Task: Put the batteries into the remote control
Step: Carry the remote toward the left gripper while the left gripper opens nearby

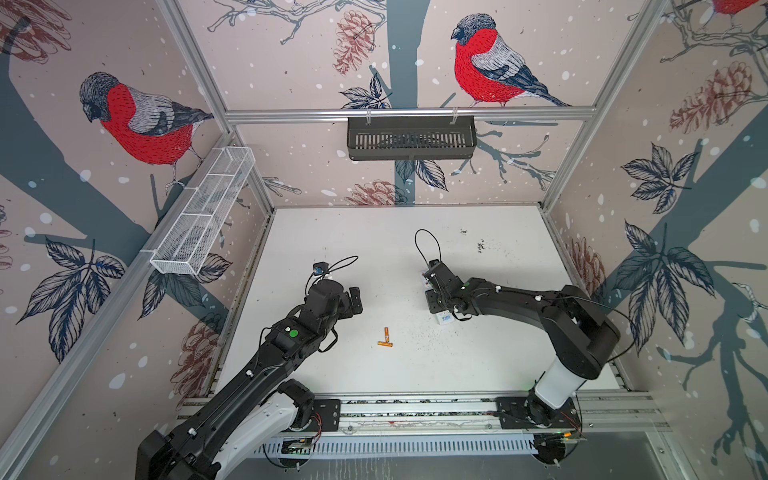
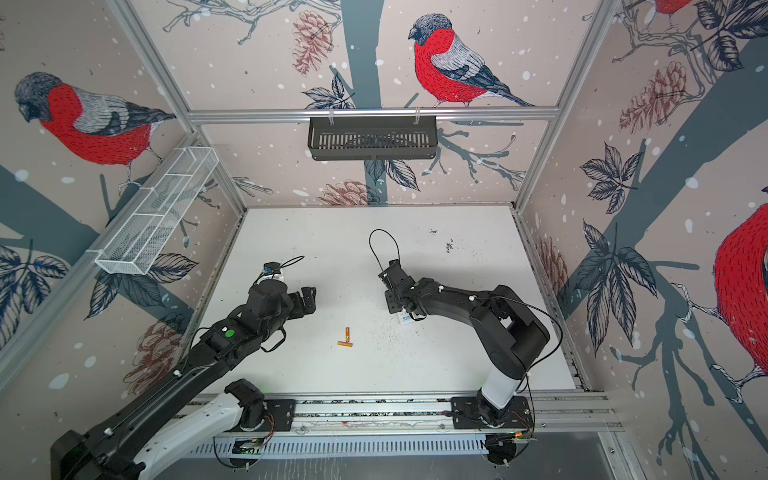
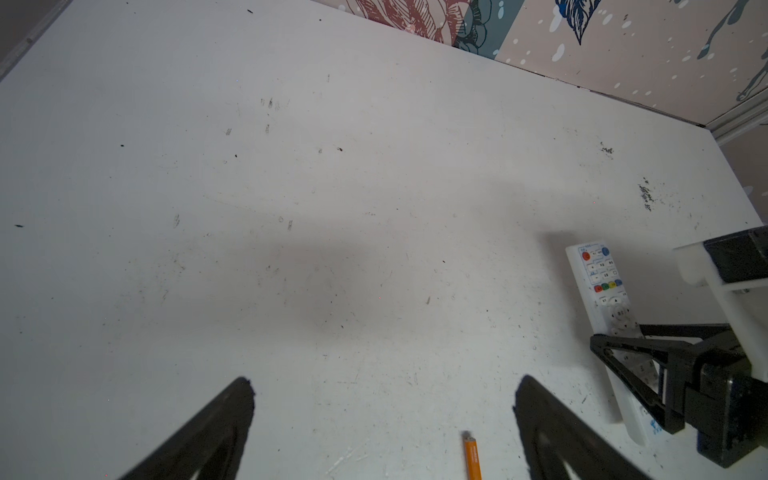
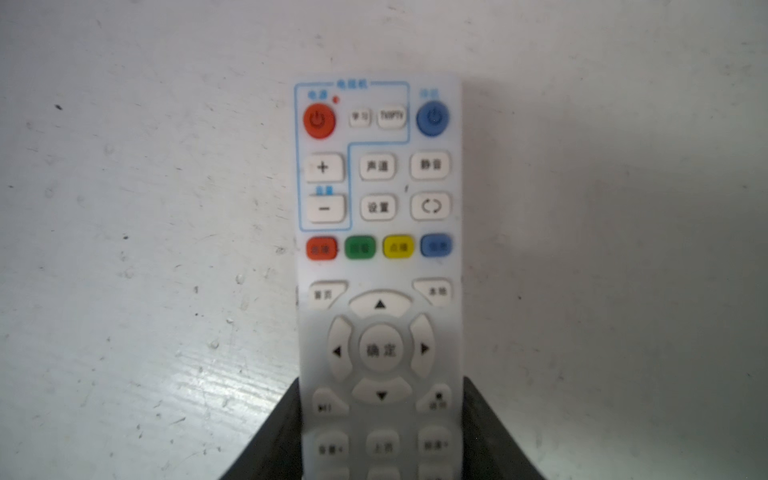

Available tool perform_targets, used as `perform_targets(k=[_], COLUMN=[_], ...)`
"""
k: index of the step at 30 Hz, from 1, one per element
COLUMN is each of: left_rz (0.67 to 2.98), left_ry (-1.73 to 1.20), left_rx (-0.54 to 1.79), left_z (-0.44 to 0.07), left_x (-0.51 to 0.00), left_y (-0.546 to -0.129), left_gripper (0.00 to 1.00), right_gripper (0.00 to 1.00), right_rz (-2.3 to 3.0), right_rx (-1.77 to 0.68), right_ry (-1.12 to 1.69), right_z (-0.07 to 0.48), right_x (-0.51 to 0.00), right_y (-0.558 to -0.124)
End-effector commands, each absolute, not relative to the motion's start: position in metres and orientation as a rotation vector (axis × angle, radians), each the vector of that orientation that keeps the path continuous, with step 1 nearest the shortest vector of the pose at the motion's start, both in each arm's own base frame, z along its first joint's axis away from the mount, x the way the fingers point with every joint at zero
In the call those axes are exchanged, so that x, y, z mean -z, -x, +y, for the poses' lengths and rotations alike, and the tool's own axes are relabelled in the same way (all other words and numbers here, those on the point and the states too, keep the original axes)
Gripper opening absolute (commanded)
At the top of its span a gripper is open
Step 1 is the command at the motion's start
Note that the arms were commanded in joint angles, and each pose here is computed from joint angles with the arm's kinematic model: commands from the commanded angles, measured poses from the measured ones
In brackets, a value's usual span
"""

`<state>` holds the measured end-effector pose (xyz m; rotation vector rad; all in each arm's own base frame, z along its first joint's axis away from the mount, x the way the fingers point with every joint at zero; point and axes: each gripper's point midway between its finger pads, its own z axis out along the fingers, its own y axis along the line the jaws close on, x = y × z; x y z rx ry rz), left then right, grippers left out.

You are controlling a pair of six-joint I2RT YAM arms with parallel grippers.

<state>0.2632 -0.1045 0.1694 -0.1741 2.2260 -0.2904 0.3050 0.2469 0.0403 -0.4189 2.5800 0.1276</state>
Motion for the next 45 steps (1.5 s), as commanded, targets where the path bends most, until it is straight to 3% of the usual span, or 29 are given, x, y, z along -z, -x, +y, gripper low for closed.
perform_targets(k=[1,17,21,27,36,45], left_rz=[2.211,2.214,2.214,2.221,2.218,2.149], left_ry=[0.164,0.155,0.15,0.122,0.046,-0.07], left_rx=[0.319,0.393,0.413,0.471,0.602,0.796], left_z=[-0.11,-0.125,-0.129,-0.14,-0.162,-0.186], left_x=[-0.171,-0.168,-0.169,-0.168,-0.17,-0.184], left_y=[-0.267,-0.274,-0.275,-0.278,-0.275,-0.263], left_gripper=[0.98,0.98,0.98,0.98,0.98,0.98], right_gripper=[0.51,0.73,0.74,0.7,0.48,0.45], right_rz=[2.577,2.62,2.636,2.643,2.605,2.369], right_rx=[-0.092,-0.054,-0.055,-0.063,-0.04,-0.304], right_ry=[0.375,0.395,0.386,0.406,0.455,0.634], right_z=[0.243,0.225,0.217,0.217,0.228,0.29], right_x=[-0.038,-0.025,-0.018,-0.012,-0.015,-0.07], right_y=[-0.307,-0.28,-0.267,-0.252,-0.253,-0.244])
